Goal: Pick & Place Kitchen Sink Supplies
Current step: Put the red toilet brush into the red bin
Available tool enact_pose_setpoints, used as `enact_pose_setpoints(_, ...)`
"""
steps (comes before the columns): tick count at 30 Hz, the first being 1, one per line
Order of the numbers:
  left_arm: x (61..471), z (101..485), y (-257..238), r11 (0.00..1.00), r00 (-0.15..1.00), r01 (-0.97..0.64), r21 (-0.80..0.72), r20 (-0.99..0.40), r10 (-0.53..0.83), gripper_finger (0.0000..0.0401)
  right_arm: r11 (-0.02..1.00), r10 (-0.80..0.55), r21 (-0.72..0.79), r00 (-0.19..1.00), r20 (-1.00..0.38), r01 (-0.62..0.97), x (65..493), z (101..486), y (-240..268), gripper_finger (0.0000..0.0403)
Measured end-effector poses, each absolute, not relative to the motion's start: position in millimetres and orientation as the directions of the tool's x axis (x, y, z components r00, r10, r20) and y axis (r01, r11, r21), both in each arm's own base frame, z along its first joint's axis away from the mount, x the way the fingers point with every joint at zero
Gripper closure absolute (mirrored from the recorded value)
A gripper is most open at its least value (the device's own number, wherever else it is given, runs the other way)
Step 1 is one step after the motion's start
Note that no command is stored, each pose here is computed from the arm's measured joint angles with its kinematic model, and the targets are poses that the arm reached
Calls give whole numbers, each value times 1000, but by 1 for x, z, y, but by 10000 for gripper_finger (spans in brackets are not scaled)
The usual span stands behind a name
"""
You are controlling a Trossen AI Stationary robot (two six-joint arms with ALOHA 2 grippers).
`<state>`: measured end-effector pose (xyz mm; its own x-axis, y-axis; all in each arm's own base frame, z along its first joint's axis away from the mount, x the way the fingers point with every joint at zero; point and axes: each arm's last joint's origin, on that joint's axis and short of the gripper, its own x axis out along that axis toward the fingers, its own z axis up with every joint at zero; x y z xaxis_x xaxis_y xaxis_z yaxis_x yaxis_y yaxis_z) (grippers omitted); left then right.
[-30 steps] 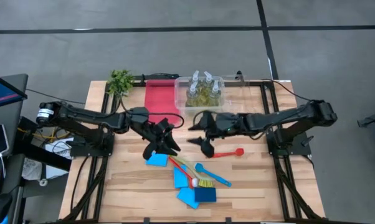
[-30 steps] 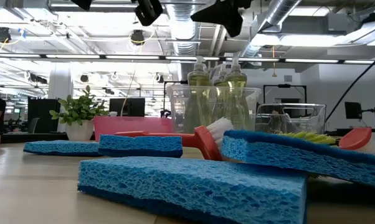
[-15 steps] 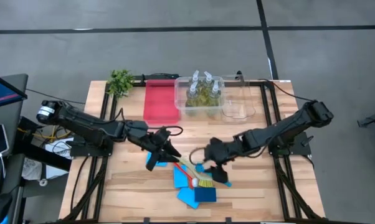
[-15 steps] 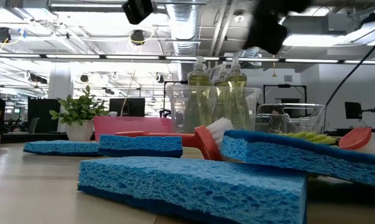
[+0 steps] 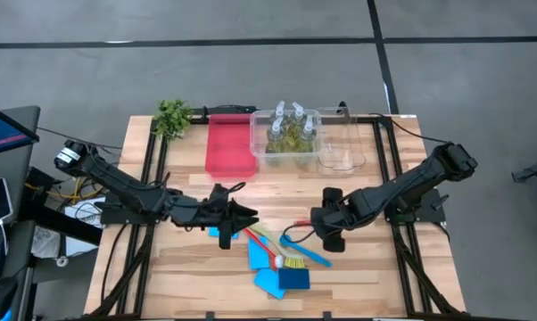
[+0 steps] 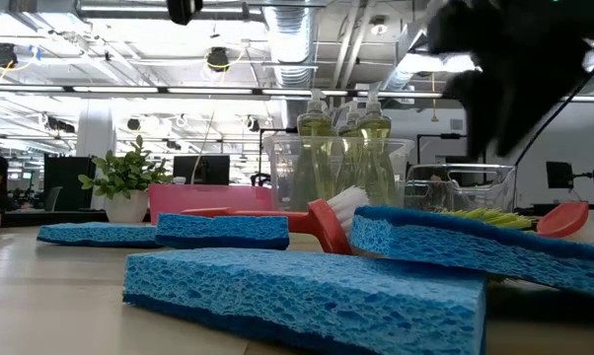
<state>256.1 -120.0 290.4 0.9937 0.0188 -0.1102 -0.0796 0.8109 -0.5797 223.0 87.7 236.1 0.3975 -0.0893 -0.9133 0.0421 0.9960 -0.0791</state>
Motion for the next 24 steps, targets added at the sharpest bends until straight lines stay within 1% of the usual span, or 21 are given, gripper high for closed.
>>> enact_pose_setpoints(4,250,293,-134,801,997,-66,-595,-73,28,272,993,-119,-117,315,-941,28,211,214,84,158)
enact_pose_setpoints(6,247,295,-137,808,997,-68,-585,-59,41,272,992,-125,-123,303,-945,27,208,202,82,158)
enact_pose_setpoints(10,246,295,-137,806,992,-122,-579,-55,110,272,991,-132,-128,289,-948,30,199,176,78,158)
enact_pose_setpoints(13,247,295,-135,802,989,-142,-580,-52,138,272,990,-136,-119,275,-952,77,191,159,75,158)
enact_pose_setpoints(16,247,295,-134,800,988,-146,-582,-48,145,272,981,-133,-87,274,-952,175,187,151,73,158)
enact_pose_setpoints(19,247,296,-134,800,988,-146,-582,-47,146,272,961,-132,-55,276,-952,270,187,150,73,158)
enact_pose_setpoints(24,249,295,-135,796,988,-146,-588,-43,150,272,953,-128,-39,284,-950,301,187,149,73,158)
